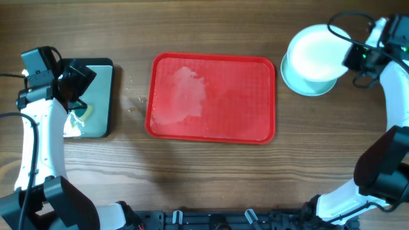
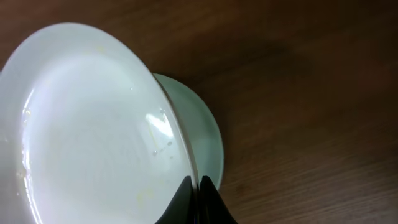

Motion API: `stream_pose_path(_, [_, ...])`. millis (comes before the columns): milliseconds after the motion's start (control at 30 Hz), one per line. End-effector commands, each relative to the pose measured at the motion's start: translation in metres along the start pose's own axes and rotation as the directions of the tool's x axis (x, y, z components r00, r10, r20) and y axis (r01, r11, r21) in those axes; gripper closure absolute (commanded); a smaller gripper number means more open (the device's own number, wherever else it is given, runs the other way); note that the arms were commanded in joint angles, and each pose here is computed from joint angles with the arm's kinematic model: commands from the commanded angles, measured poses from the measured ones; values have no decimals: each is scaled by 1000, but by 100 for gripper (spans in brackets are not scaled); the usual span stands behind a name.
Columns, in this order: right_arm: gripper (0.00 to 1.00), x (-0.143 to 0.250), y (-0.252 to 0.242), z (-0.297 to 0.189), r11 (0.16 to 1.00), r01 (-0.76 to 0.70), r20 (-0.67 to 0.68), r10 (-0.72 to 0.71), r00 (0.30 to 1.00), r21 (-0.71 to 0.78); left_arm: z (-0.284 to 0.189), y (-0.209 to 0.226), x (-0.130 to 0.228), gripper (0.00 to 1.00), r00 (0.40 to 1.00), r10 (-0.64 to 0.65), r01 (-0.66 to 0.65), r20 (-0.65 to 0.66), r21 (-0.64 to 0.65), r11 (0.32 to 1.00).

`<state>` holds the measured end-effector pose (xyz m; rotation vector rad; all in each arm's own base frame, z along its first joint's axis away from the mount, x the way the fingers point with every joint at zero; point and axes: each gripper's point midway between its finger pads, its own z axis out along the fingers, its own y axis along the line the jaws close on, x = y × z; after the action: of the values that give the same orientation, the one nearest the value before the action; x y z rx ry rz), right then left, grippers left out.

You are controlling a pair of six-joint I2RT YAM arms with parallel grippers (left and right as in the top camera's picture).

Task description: Clean dirty plates on tray and stack at the side

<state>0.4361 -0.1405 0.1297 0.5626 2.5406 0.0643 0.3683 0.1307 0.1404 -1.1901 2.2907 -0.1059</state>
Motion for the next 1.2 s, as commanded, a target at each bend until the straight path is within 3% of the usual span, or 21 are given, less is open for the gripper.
stream_pose_path(0, [96,14,1,14,999,-43,-32,42,999,-29,-2,-3,-3,0,1000,-8,8,5,12,1000])
stream_pose_path(100, [91,17,-4,18,998,-59,-28,59,998,-2,-2,-3,-3,0,1000,-8,8,5,12,1000])
stream_pose_path(133, [83,17,-4,19,998,-59,-29,59,998,-1,-2,-3,-3,0,1000,-8,8,5,12,1000])
stream_pose_path(167, [61,17,-4,19,998,-59,-28,59,998,-2,-2,-3,-3,0,1000,-8,8,5,12,1000])
stream_pose_path(200, [21,16,-4,19,998,-58,-24,58,998,-3,-2,-3,-3,0,1000,-8,8,5,12,1000])
stream_pose_path(233, [0,14,-3,19,998,-58,-18,58,998,-9,-2,-3,-3,0,1000,-8,8,5,12,1000])
stream_pose_path(433, [0,8,31,-16,983,-45,6,47,999,-180,-2,-3,-3,0,1000,-8,8,5,12,1000])
stream_pose_path(633, [0,9,59,-130,974,27,151,7,989,-224,-2,-3,-3,0,1000,-8,8,5,12,1000])
stream_pose_path(733, [0,37,83,-171,961,60,139,-23,990,-270,-2,-3,-3,0,1000,-8,8,5,12,1000])
stream_pose_path(1167, [0,49,89,-179,961,29,110,2,994,-276,-2,-3,-3,0,1000,-8,8,5,12,1000])
